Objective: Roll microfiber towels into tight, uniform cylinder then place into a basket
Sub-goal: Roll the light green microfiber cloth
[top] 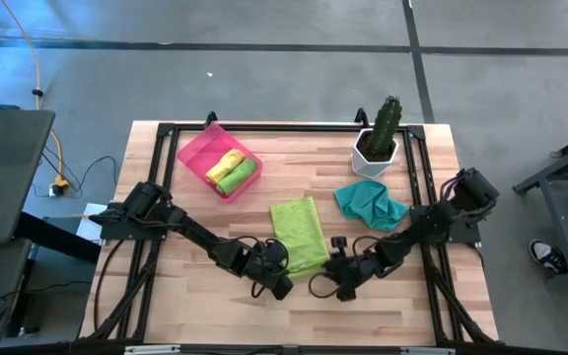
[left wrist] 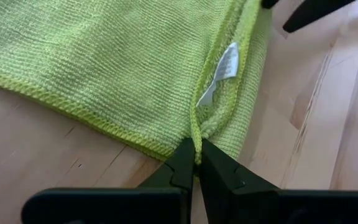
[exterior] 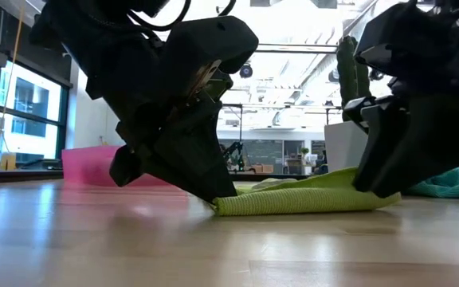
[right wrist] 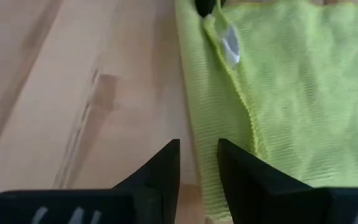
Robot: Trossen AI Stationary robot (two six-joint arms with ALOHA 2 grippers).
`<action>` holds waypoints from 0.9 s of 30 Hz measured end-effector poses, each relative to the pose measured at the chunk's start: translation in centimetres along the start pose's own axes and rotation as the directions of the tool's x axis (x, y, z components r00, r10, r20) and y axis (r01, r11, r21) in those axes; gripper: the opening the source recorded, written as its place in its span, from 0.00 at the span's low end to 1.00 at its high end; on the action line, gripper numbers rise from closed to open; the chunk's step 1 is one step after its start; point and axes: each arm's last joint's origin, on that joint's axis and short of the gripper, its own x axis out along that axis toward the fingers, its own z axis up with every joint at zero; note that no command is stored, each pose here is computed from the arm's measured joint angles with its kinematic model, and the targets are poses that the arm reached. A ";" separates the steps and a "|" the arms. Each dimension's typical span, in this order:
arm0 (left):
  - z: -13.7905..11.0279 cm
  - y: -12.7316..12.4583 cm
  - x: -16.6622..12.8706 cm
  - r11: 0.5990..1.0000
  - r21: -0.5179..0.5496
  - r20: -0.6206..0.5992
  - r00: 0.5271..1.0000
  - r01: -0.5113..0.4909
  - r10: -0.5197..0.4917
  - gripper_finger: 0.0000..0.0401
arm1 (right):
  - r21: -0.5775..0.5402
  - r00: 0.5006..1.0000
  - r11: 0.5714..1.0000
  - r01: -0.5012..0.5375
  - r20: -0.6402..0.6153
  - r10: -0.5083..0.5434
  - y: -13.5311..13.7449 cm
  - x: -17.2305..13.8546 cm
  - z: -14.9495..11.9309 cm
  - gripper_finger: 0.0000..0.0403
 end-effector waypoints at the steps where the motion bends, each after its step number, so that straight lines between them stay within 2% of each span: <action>1: 0.0 0.0 0.0 1.000 0.000 0.000 1.000 0.000 0.000 0.02 | -0.009 1.000 1.000 0.006 0.001 -0.006 0.0 0.0 0.0 0.25; 8: 0.0 0.0 0.0 1.000 0.000 -0.001 1.000 0.001 -0.001 0.02 | -0.050 1.000 0.999 0.019 0.000 -0.019 -0.1 0.0 0.0 0.26; 19: 0.0 0.0 0.0 1.000 0.000 -0.003 1.000 0.001 -0.001 0.02 | -0.113 1.000 0.993 0.031 0.005 -0.030 -0.1 0.0 0.0 0.52; 27: 0.0 0.0 0.0 1.000 0.001 -0.003 1.000 0.001 -0.001 0.02 | -0.133 0.999 0.990 0.049 0.027 -0.046 -0.1 0.0 0.2 0.55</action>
